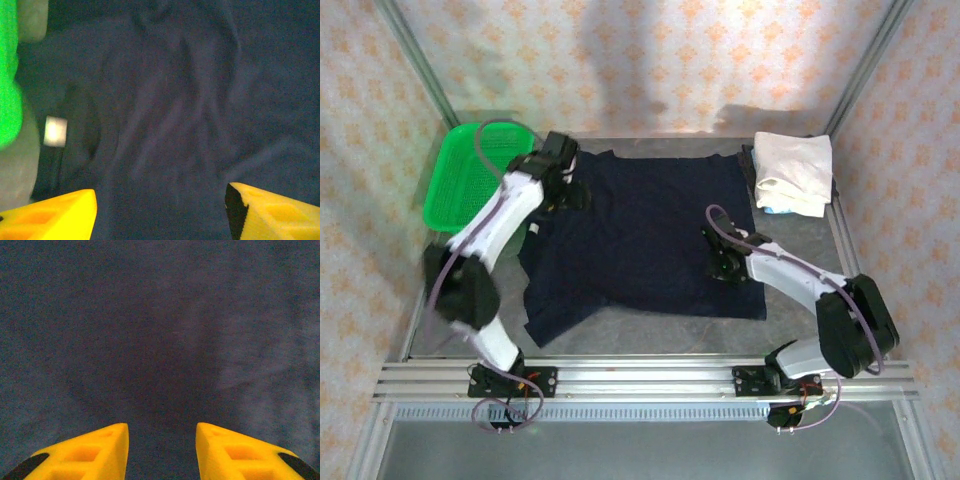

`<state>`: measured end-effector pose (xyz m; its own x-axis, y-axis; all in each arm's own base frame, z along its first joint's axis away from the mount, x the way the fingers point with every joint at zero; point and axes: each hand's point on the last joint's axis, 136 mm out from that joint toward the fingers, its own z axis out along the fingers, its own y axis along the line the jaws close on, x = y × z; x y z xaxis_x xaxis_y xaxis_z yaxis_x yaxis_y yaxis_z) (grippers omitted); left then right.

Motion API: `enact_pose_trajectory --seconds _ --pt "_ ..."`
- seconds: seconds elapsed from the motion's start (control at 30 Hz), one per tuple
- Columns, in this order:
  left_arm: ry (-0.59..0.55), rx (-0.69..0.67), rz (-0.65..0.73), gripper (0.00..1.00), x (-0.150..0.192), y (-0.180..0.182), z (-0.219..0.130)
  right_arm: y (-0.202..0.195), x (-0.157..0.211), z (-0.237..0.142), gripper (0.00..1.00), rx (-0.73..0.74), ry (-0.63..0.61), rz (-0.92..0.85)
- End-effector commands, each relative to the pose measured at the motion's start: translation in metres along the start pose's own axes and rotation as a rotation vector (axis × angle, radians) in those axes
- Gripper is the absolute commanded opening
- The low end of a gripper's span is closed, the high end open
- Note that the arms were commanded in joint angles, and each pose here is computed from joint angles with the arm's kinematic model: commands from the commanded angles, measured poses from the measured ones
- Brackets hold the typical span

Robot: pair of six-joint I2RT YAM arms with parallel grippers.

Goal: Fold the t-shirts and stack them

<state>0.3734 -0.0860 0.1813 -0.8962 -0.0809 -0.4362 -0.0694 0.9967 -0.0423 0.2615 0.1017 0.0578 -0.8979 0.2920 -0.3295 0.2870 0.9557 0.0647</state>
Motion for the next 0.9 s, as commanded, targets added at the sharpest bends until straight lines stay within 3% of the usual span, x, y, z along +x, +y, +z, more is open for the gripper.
enact_pose_trajectory --seconds 0.0,0.07,0.17,0.23,0.27,0.37,0.73,0.87 --pt "0.067 -0.055 -0.028 0.65 0.072 0.012 0.002 -0.037 0.005 -0.017 0.43 0.115 -0.007 0.109" --pt "0.082 -0.076 -0.127 0.63 0.117 0.028 0.0 -0.047 0.013 -0.019 0.47 0.119 0.004 0.138" --pt "0.018 -0.173 -0.34 0.62 0.167 0.07 -0.009 -0.062 0.025 -0.021 0.5 0.144 0.021 0.188" --pt "-0.044 -0.175 -0.464 0.59 0.188 0.085 -0.008 -0.07 0.032 -0.02 0.53 0.157 0.026 0.236" --pt "-0.065 -0.16 -0.523 0.53 0.199 0.089 -0.006 -0.076 0.036 -0.019 0.54 0.182 0.026 0.286" --pt "-0.069 -0.151 -0.624 0.5 0.227 0.097 0.009 -0.084 0.048 -0.018 0.55 0.218 0.062 0.335" --pt "0.002 -0.186 -0.695 0.52 0.266 0.104 0.042 -0.091 0.066 -0.009 0.62 0.245 0.123 0.398" --pt "0.007 -0.143 -0.722 0.47 0.268 0.096 0.054 -0.092 0.066 -0.009 0.62 0.251 0.125 0.4"
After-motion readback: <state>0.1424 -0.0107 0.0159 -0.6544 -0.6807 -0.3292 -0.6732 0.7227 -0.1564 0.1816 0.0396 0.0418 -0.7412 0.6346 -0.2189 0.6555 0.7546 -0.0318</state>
